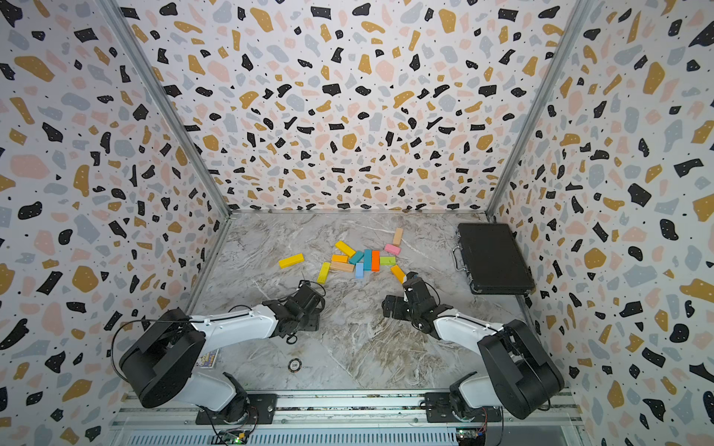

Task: Assemble the letter h with building blocks
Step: Assemble the building block at the center of the board.

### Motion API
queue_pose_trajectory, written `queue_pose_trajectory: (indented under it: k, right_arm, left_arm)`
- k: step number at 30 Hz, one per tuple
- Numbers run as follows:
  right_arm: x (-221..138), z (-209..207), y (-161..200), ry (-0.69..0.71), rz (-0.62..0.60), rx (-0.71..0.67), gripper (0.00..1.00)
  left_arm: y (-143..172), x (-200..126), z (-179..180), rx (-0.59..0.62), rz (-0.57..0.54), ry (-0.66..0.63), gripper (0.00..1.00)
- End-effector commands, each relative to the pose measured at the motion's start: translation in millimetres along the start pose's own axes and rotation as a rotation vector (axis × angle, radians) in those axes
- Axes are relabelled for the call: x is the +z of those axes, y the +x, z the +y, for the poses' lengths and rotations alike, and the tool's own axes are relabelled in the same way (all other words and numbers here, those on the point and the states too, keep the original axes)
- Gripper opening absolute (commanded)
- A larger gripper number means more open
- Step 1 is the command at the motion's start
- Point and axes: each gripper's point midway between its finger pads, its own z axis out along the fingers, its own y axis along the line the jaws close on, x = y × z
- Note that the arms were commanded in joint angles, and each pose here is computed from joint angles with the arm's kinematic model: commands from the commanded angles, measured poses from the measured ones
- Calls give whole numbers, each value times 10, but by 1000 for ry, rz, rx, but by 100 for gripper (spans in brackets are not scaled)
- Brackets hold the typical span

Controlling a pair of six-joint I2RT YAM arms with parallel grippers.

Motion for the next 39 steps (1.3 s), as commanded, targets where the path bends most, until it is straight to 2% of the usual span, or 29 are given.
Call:
queue_pose_trajectory:
  k: [1, 18, 29, 34, 39]
  right_arm:
    - [-6, -96, 151, 22, 49, 21, 99]
    - [-18, -101, 144, 21, 45, 25, 99]
    - [-29, -90, 138, 13, 40, 28, 99]
    - [-50, -88, 121, 9, 27, 30, 99]
    - [-76, -99, 87, 12, 5, 26, 99]
  left_arm:
    - [190, 43, 147, 29, 71, -74, 70]
    - [164, 83, 170, 42, 77, -109, 66]
    - [33, -19, 122, 37, 45, -87, 77]
    - [-226, -287, 6, 2, -20, -18, 83]
    - [-807, -865, -261, -40, -177, 140, 90]
